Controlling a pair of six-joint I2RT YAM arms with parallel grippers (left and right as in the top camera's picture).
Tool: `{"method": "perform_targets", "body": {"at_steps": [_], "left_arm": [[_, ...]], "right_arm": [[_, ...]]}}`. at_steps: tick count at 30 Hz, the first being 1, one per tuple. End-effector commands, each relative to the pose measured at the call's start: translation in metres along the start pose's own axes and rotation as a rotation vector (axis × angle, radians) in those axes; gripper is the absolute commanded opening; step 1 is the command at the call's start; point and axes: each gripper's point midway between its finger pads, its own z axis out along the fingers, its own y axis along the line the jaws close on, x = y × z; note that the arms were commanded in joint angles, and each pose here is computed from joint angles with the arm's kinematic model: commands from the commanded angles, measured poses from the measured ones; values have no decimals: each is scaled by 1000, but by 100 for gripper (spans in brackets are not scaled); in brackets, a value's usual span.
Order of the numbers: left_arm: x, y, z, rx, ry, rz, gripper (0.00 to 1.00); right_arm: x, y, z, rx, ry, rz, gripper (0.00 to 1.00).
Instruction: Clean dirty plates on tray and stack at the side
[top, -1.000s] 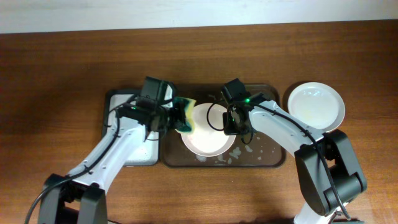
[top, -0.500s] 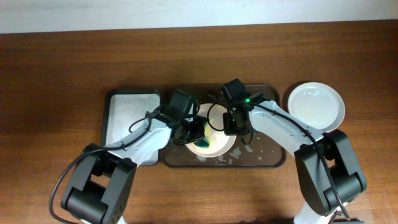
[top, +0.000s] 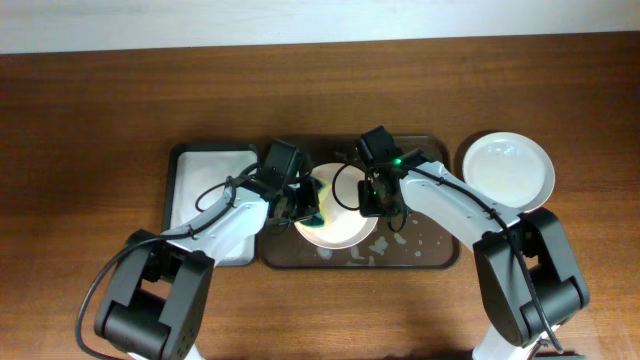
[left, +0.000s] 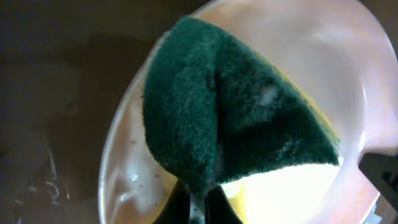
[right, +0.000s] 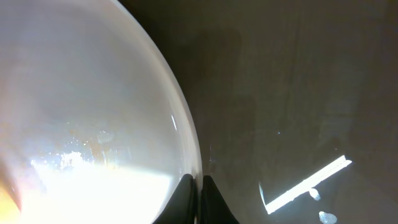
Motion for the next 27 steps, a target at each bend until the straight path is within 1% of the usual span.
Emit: {"method": "perform_targets", "body": {"at_steps": [1, 3, 6, 9, 12, 15, 22, 24, 27], "left_arm": [[-36, 18, -17, -76, -123, 2, 0], [-42, 14, -28, -59, -152, 5, 0], [-50, 1, -54, -4, -194, 47, 0], [-51, 3, -80, -2, -222, 42, 0], [-50, 24, -97, -72, -229, 42, 0], [-44, 61, -103, -180, -189, 5, 0], [-39, 103, -106, -261, -117, 101, 0], [-39, 113, -105, -295, -114, 90, 0], [-35, 124, -96, -316, -83, 70, 0]], "right_arm": [[2, -8, 1, 38, 5, -4, 4], [2, -8, 1, 38, 5, -4, 4], [2, -8, 1, 38, 4, -4, 4], [1, -8, 1, 38, 4, -4, 4], [1, -8, 1, 38, 4, -4, 4], [1, -8, 1, 37, 3, -4, 4], [-5, -6, -1, 28, -21, -7, 4], [-10, -4, -6, 26, -40, -21, 4], [-26, -5, -28, 35, -110, -45, 4]]}}
